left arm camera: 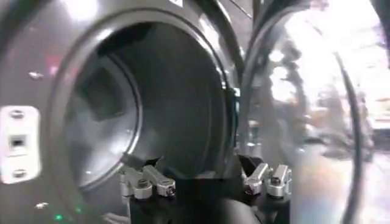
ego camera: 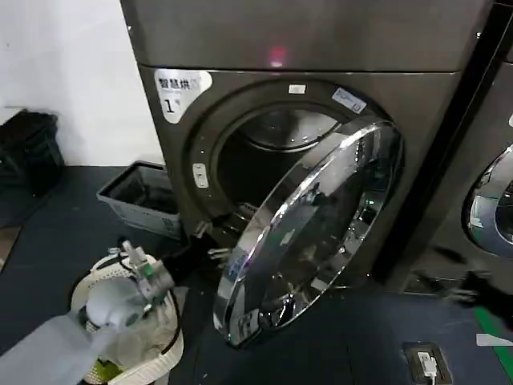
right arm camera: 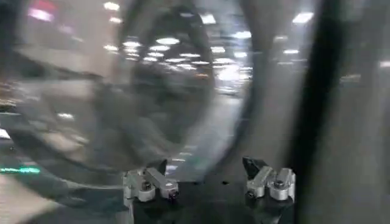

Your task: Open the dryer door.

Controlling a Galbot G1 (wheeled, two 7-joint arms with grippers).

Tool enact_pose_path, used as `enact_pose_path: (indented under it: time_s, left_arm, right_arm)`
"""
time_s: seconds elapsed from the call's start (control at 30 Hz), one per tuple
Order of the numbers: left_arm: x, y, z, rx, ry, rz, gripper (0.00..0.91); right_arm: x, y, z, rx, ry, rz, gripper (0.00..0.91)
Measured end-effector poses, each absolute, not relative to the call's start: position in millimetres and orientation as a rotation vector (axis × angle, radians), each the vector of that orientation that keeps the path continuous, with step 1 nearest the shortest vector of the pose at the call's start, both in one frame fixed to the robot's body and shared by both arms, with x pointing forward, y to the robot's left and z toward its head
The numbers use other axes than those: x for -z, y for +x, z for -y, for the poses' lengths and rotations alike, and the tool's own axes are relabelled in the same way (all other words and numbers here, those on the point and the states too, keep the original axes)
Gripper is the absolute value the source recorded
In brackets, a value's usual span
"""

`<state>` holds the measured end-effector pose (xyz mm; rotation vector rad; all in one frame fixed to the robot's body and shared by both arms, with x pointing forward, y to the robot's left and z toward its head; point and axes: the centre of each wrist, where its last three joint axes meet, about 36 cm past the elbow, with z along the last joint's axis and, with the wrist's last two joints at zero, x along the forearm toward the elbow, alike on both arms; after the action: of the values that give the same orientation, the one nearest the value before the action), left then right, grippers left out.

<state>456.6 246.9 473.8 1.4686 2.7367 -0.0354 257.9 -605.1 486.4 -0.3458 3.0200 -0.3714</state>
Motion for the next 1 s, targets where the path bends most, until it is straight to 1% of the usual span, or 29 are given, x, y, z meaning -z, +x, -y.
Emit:
enact_pose_path:
  time_s: [0.23,0.33,0.6,0.87,1.0]
  left_arm:
    - [-468.9,445.6,-224.3,0.058,1.602,-2.673,0.907]
    - [-470.4,439.6,-211.2,0.082,1.658,-2.626,0.907]
    - [-460.9,436.9,-179.5,0.09,1.782,-2.539,0.907]
    - [-451.2,454.4,-138.1,0.119,1.87,-2.453,0.907]
    - [-449.5,461.3,-106.0,0.15,1.93,-2.41,0.907]
  right_arm:
    - [-517.4,204.1,601.2,0.401,0.269,-2.963,0.907]
    - [-535.0,179.3,604.5,0.424,0.499,-2.906,0.907]
    - [-574.1,111.9,617.1,0.627,1.127,-2.686,0.907]
    - [-609.2,57.4,633.6,0.7,1.502,-2.506,0.907]
    - [-622.2,31.4,634.6,0.751,1.592,-2.443,0.907]
